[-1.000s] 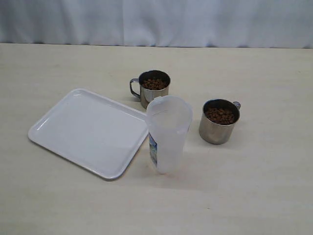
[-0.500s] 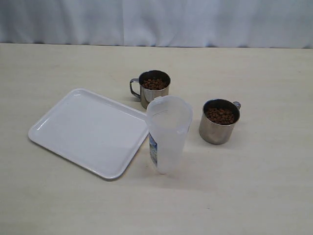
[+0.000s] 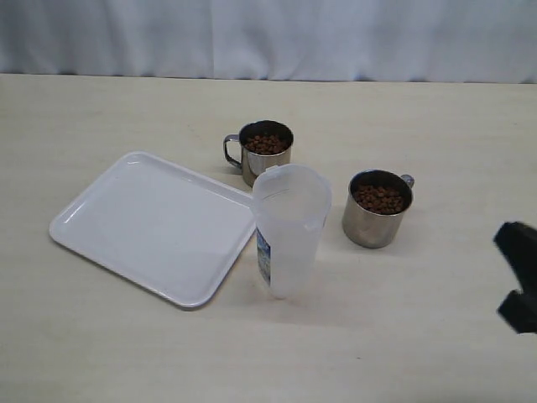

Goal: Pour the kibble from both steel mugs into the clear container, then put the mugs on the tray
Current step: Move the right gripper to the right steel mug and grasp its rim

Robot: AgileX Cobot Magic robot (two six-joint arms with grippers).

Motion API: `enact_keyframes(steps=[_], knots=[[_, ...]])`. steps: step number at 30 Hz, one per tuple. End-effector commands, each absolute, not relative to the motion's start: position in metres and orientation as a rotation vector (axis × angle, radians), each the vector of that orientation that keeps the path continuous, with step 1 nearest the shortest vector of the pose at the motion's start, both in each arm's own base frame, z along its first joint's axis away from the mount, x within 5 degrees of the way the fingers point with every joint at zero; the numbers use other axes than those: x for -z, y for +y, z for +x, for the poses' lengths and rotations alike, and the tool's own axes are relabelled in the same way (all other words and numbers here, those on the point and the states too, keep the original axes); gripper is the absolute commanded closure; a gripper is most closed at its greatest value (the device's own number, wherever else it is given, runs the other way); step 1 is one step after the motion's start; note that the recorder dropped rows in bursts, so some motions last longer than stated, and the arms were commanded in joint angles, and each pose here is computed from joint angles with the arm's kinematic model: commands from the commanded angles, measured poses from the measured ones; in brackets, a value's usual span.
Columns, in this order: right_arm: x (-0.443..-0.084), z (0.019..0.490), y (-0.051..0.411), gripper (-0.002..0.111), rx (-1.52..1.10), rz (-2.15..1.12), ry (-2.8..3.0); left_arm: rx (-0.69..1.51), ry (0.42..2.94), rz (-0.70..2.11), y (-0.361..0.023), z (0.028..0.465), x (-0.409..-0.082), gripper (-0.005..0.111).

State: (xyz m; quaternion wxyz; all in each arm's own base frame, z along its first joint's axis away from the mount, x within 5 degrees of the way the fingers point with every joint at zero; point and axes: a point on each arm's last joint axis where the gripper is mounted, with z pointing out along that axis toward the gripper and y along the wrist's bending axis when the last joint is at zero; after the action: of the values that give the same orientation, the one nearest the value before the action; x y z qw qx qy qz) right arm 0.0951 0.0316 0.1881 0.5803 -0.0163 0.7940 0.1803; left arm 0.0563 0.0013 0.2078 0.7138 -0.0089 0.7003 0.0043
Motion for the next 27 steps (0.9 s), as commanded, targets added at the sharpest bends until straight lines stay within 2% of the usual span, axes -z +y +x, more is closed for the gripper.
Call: enact_keyframes(steps=[1, 2, 3, 7, 8, 11, 18, 27], knots=[[-0.171, 0.116, 0.057, 0.097, -0.356, -0.416, 1.874, -0.006, 1.546, -0.02, 0.001, 0.056, -0.208, 0.107], [-0.165, 0.126, 0.061, 0.083, -0.352, -0.416, 1.864, -0.006, 1.546, -0.02, 0.001, 0.056, -0.208, 0.107], [-0.159, 0.133, 0.061, 0.063, -0.329, -0.372, 1.876, -0.006, 1.546, -0.02, 0.001, 0.056, -0.208, 0.107], [-0.142, 0.15, 0.059, 0.008, -0.269, -0.266, 1.954, -0.006, 1.546, -0.02, 0.001, 0.056, -0.208, 0.107], [-0.137, 0.16, 0.064, -0.002, -0.236, -0.317, 1.998, -0.006, 1.546, -0.02, 0.001, 0.056, -0.208, 0.107], [-0.128, 0.182, 0.074, -0.002, -0.16, -0.455, 2.069, -0.006, 1.546, -0.02, 0.001, 0.056, -0.208, 0.107], [-0.119, 0.215, 0.069, -0.002, -0.107, -0.44, 2.205, -0.006, 1.546, -0.02, 0.001, 0.056, -0.208, 0.107], [-0.112, 0.23, 0.061, -0.002, -0.225, -0.495, 2.126, -0.006, 1.546, -0.02, 0.001, 0.056, -0.208, 0.107]])
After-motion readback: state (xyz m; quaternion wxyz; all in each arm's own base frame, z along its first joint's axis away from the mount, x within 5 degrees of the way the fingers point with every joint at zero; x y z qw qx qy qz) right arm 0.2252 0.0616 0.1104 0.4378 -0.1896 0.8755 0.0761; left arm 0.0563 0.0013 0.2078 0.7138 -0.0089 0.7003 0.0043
